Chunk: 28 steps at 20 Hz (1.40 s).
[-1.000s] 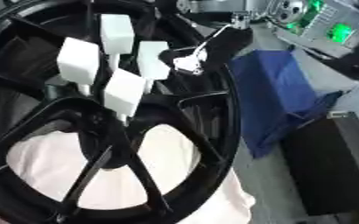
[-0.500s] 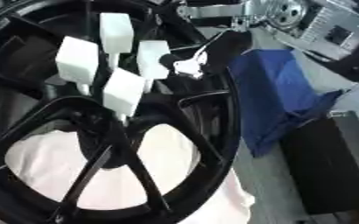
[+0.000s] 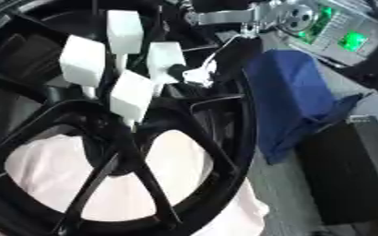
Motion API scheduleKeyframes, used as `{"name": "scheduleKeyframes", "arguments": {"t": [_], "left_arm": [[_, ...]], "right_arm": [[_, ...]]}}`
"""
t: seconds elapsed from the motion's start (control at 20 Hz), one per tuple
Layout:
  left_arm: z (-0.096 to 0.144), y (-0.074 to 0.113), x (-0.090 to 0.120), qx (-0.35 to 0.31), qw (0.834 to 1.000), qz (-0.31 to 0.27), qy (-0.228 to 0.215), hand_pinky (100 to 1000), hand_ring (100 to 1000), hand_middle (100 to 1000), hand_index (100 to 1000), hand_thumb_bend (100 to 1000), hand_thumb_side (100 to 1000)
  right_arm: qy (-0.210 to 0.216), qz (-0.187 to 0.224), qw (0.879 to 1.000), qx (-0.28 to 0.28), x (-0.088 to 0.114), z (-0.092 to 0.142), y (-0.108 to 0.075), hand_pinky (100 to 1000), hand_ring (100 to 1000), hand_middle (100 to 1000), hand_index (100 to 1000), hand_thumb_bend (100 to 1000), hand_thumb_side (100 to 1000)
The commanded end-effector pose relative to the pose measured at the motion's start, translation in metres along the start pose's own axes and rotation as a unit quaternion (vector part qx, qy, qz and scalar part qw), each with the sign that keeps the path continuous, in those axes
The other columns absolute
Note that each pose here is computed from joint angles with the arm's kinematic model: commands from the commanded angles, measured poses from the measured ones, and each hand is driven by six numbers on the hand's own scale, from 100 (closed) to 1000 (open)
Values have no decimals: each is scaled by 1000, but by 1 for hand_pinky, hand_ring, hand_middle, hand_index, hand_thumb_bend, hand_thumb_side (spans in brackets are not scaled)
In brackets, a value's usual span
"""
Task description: Pull the pin out of the wheel hub.
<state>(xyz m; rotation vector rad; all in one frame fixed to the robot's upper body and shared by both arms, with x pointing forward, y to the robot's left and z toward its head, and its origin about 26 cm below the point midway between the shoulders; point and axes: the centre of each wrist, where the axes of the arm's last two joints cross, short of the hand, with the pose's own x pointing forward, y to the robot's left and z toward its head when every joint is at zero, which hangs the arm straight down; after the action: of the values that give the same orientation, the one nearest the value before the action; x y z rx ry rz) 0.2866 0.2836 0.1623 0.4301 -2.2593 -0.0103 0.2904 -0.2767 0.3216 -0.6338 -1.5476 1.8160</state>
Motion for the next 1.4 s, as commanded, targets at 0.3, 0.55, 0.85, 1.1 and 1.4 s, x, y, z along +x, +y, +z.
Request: {"name": "scheduleKeyframes", "arguments": {"t": [0.3, 0.55, 0.85, 1.1, 1.4], "left_arm": [[-4, -1, 8, -3, 1000, 2, -17, 841, 586, 562, 734, 358, 732], [-4, -1, 7, -3, 1000, 3, -17, 842, 586, 562, 734, 357, 734], [-3, -1, 7, -3, 1000, 3, -16, 843, 586, 562, 734, 353, 735], [-3, -1, 7, -2, 1000, 3, -16, 844, 584, 562, 734, 352, 736], [-3, -1, 7, -1, 1000, 2, -15, 845, 583, 563, 733, 349, 737]], "right_arm": [[15, 14, 1000, 0, 3, 2, -5, 945, 921, 752, 892, 149, 576], [18, 13, 1000, 2, 4, 1, -4, 940, 911, 670, 853, 149, 567], [23, -3, 1000, -16, 4, 0, -5, 910, 852, 474, 689, 103, 512], [34, -38, 998, -42, 3, 1, -5, 886, 770, 375, 569, 100, 405], [47, -90, 993, -57, 1, 5, -6, 873, 697, 284, 471, 100, 203]]}}
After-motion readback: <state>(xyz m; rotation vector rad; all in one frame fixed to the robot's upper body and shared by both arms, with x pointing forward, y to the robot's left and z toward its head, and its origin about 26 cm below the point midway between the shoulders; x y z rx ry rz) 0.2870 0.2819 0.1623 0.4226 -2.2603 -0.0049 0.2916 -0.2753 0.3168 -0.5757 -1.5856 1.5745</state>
